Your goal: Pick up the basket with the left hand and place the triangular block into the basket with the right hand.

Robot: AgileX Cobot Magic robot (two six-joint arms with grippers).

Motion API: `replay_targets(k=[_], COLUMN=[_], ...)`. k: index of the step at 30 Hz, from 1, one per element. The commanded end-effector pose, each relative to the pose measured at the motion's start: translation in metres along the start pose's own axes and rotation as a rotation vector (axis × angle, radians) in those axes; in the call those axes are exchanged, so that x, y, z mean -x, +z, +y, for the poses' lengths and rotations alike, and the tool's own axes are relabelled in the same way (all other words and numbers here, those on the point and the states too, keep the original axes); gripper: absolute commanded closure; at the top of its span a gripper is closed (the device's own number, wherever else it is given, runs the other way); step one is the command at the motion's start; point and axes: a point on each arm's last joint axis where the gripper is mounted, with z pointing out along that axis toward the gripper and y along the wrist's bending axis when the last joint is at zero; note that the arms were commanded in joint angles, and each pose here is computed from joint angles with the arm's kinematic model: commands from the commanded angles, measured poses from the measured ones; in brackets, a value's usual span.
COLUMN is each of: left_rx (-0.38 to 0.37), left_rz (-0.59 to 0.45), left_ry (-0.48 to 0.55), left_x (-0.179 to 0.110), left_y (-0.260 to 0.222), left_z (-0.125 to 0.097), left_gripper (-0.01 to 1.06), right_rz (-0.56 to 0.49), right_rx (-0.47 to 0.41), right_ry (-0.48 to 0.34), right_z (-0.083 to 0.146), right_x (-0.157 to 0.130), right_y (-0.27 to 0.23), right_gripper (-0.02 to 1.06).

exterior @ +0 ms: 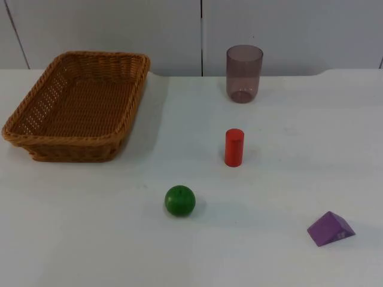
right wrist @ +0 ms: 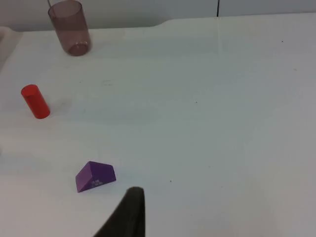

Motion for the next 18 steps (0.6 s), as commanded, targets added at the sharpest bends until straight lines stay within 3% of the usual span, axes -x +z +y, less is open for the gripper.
replay_targets(k=[1, 9, 18], left_rx=[-0.023, -0.036, -0.066], left_rz=[0.005, 0.012, 0.138], left_ry=[-0.012, -0.031, -0.053], left_x=[-0.001, 0.003, 0.048], left_y=[0.001, 0.001, 0.026], left_z=[-0.002, -0.003, -0.004], left_gripper=[0.00, 0.00, 0.00], right_rz=[0.000, -0.021, 0.057], right_rx=[-0.005, -0.004, -0.009], right_ry=[0.005, -0.007, -0.019], right_z=[0.000, 0.001, 0.003], right_x=[-0.001, 0.009, 0.063], right_y=[0.002, -0.005, 0.027], right_gripper=[-0.01, -0.01, -0.01])
